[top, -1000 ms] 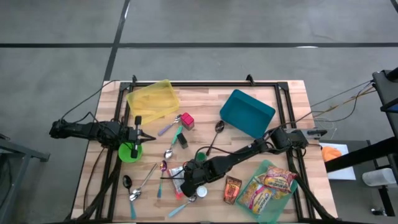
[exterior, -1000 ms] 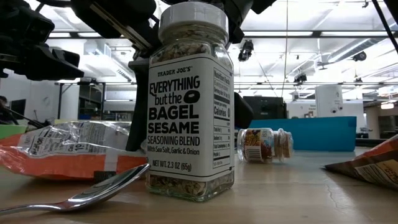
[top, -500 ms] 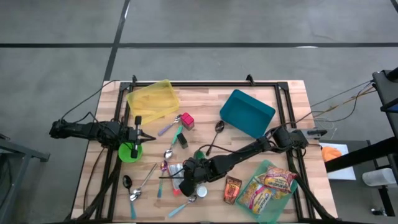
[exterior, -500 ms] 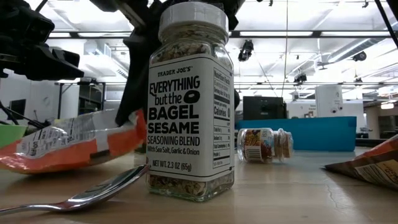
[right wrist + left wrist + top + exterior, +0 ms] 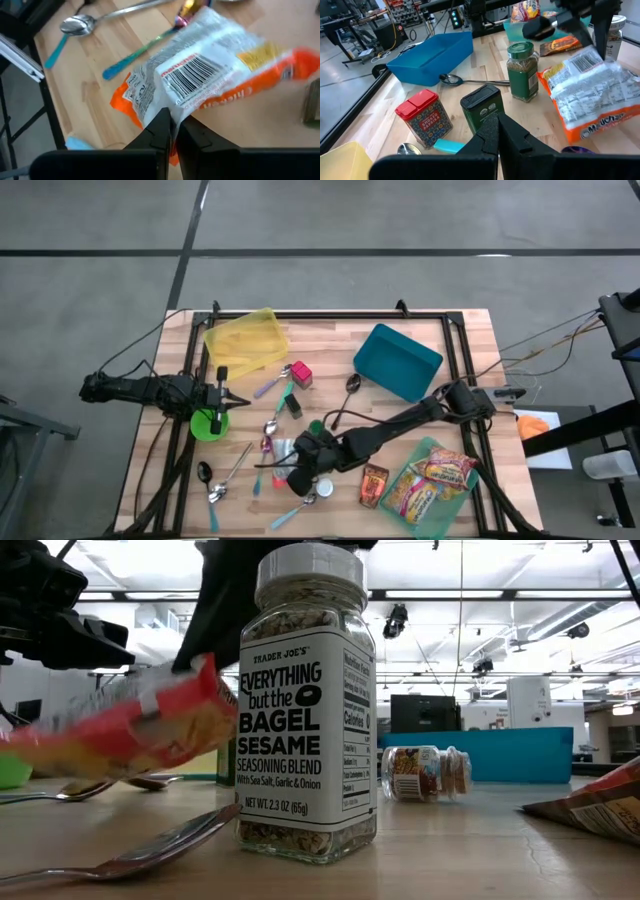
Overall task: Pick & Place Food Item
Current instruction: Put the orange noodle pack into the green bin
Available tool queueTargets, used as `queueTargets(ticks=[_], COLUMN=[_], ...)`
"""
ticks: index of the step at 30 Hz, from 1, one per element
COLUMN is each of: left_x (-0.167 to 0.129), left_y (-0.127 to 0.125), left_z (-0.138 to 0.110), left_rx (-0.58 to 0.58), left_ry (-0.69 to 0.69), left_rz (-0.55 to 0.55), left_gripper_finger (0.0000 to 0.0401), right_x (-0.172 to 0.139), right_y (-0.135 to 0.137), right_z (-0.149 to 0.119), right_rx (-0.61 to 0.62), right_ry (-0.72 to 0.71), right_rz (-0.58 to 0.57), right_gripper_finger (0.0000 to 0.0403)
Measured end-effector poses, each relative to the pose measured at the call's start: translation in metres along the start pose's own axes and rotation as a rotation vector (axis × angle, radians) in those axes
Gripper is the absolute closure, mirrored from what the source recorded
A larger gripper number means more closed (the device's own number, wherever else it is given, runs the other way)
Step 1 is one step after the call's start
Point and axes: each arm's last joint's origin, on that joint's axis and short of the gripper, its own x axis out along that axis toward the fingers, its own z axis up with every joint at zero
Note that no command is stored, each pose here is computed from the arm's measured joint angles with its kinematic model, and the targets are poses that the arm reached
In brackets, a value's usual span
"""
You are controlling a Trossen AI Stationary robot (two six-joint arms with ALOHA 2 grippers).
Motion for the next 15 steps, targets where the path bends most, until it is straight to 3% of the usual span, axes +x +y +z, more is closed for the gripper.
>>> queueTargets(ticks=[15], left_x=[0.000], left_y=[0.000], left_z=[0.000], left_rx=[0.000], left_ry=[0.000], left_rz=[0.000], left_gripper_finger=[0.0401], right_x=[-0.057], right_y=[0.033], right_z=[-0.014], right_rx=[-0.208], right_ry=[-0.324], right_rz=[-0.082], right_gripper_finger=[0.0388])
